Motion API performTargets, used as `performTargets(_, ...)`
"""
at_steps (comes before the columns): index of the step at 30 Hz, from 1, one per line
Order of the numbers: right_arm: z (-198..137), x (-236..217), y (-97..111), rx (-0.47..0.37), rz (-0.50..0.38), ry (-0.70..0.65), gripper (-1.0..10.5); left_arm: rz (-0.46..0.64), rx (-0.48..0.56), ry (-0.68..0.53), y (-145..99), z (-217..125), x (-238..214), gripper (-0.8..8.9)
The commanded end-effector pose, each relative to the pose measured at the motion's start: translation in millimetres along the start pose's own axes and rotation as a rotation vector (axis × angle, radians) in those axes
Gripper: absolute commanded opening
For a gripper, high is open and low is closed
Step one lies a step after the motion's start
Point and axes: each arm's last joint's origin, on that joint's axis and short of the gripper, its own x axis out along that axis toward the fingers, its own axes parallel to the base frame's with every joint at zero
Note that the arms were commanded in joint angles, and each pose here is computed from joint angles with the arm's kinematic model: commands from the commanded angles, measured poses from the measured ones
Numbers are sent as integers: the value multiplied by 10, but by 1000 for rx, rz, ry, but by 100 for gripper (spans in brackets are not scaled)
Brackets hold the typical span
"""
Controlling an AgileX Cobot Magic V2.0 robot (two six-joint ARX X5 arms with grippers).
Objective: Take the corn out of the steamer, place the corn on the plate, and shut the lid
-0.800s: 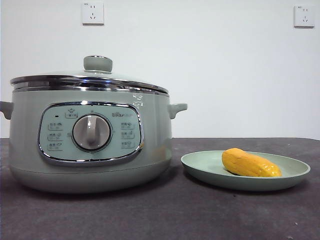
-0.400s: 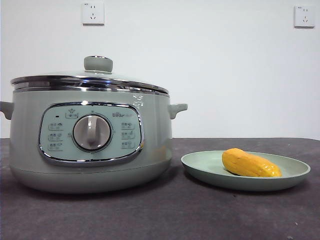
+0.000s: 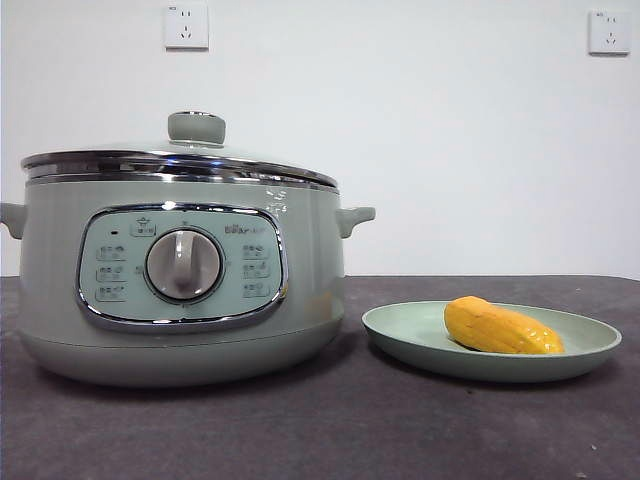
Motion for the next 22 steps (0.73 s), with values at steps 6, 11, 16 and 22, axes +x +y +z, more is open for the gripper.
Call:
performTargets(6, -17, 8, -2, 10, -3, -1, 1, 21, -20, 55, 39, -465, 77, -3)
performTargets(11, -17, 8, -2, 10, -2, 0, 1, 36, -33, 81, 53, -556, 89, -3)
performTargets(16, -18, 8, -2, 10, -2, 0, 1, 42, -36, 133, 57, -605, 84, -3)
performTargets(22, -18, 8, -2, 10, -2, 0, 1, 42, -35, 130, 57, -602, 84, -3)
